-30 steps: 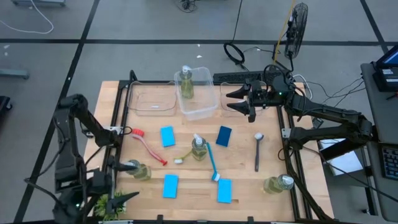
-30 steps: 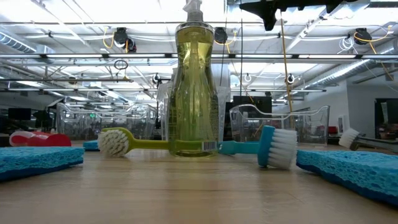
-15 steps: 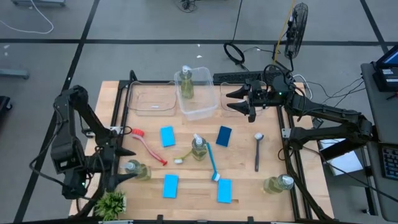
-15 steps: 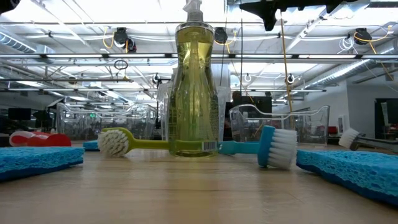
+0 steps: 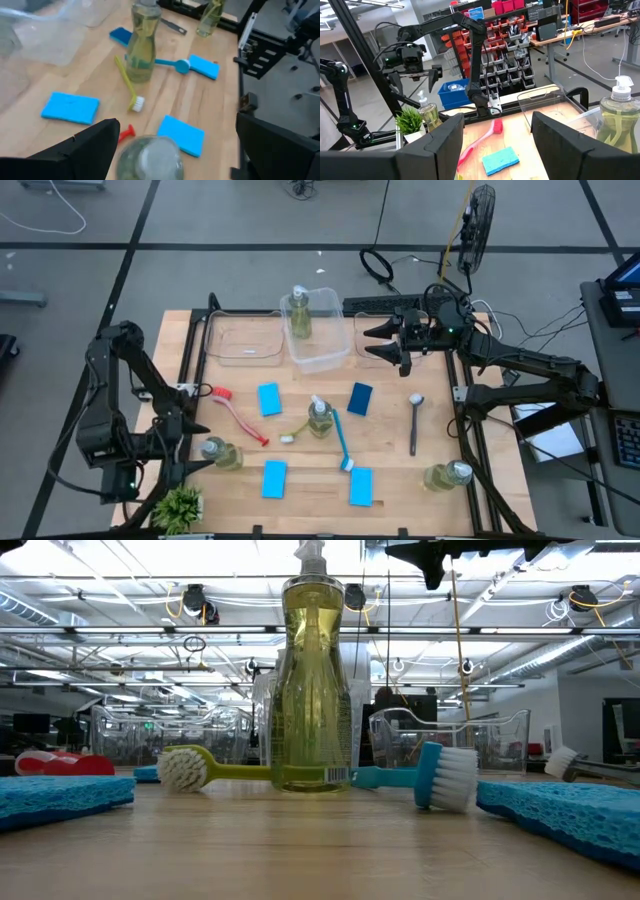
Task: Pick & Place Kitchen Sink Supplies
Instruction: Put the green soap dispenser into the transparent white bin
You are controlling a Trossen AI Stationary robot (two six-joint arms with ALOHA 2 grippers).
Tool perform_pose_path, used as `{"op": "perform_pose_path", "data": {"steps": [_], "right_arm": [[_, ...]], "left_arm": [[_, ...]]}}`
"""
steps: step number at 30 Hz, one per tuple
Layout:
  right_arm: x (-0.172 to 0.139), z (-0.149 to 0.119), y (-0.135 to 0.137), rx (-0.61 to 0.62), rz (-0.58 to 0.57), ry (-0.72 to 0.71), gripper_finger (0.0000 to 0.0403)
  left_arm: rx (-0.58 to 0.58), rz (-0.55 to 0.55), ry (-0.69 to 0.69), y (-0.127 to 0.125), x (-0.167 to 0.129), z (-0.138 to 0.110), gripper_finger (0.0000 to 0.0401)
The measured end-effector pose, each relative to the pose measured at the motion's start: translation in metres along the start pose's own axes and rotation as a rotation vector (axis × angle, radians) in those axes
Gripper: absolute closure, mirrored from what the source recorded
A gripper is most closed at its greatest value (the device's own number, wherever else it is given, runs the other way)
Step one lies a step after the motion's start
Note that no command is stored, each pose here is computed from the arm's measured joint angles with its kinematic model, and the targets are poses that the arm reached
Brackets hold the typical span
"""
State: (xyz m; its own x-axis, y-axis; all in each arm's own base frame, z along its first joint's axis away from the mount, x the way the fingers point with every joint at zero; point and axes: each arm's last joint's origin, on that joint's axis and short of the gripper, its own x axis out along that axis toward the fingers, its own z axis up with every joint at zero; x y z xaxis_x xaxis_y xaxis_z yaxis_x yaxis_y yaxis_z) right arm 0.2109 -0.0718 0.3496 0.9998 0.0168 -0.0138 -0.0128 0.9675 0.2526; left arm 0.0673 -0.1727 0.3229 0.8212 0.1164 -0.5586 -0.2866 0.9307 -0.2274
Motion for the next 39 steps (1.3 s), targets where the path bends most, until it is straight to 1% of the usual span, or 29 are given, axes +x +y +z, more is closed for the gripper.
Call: {"op": "perform_pose_path", "data": {"steps": [4, 9, 20, 27, 32, 39], "right_arm": [[0.000, 0.000, 0.000, 0.000, 0.000, 0.000, 0.0183], [0.000, 0.000, 0.000, 0.000, -0.001, -0.001, 0.0184], [0.000, 0.000, 0.000, 0.000, 0.000, 0.000, 0.0184], [0.000, 0.000, 0.000, 0.000, -0.001, -0.001, 0.0184], [0.000, 0.000, 0.000, 0.000, 0.000, 0.000, 0.0184], [0.000, 0.000, 0.000, 0.000, 0.001, 0.000, 0.0184]], "left_arm": [[0.004, 0.025, 0.020, 0.004, -0.001, -0.001, 0.0002], [-0.032, 0.035, 0.073, 0.005, -0.001, -0.003, 0.0002], [-0.022, 0.093, 0.103, -0.006, 0.006, -0.016, 0.0002], [-0.004, 0.137, 0.093, -0.012, 0.014, -0.025, 0.0002], [-0.025, 0.170, 0.071, -0.006, 0.021, -0.035, 0.0002], [-0.032, 0.176, -0.006, 0.000, 0.028, -0.043, 0.0002]]}}
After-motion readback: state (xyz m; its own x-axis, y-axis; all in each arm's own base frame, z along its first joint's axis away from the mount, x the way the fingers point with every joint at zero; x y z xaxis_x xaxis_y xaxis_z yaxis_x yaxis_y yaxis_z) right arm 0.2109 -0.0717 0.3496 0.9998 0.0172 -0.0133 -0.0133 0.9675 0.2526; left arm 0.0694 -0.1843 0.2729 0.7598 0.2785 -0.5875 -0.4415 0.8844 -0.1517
